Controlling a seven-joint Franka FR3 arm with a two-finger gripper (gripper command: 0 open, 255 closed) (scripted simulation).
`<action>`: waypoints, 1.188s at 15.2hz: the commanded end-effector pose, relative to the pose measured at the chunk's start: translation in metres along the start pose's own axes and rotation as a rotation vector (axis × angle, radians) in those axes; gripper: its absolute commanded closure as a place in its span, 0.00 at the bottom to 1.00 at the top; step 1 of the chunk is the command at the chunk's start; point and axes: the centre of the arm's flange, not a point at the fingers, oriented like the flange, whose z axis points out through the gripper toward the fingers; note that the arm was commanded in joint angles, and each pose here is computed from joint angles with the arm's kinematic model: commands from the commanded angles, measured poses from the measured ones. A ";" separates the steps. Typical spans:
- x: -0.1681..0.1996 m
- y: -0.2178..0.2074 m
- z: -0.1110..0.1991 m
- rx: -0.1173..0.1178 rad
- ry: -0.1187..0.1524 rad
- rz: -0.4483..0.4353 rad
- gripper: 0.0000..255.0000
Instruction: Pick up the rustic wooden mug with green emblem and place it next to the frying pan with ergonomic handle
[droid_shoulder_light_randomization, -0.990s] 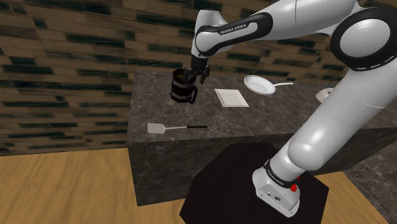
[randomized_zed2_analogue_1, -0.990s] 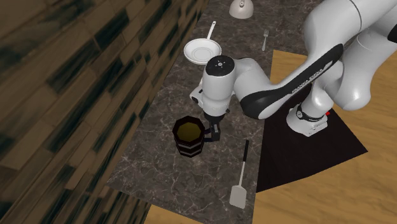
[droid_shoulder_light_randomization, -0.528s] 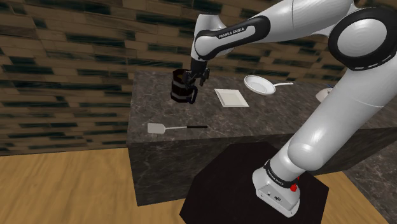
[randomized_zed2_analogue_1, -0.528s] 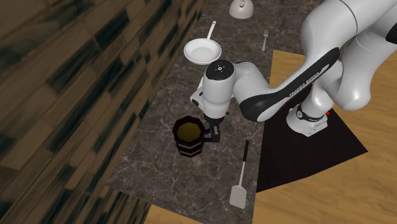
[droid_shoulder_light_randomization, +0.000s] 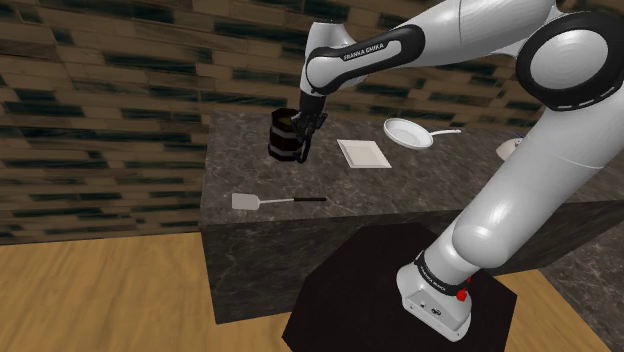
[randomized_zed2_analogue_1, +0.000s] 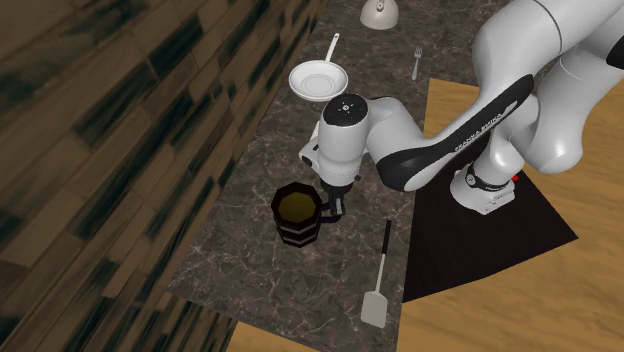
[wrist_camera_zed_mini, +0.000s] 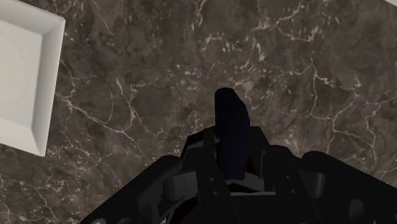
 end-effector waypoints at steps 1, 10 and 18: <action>0.000 0.000 0.000 0.000 0.000 0.000 1.00; 0.000 0.000 -0.032 0.000 0.000 0.000 1.00; -0.001 0.001 -0.074 0.000 0.000 0.000 1.00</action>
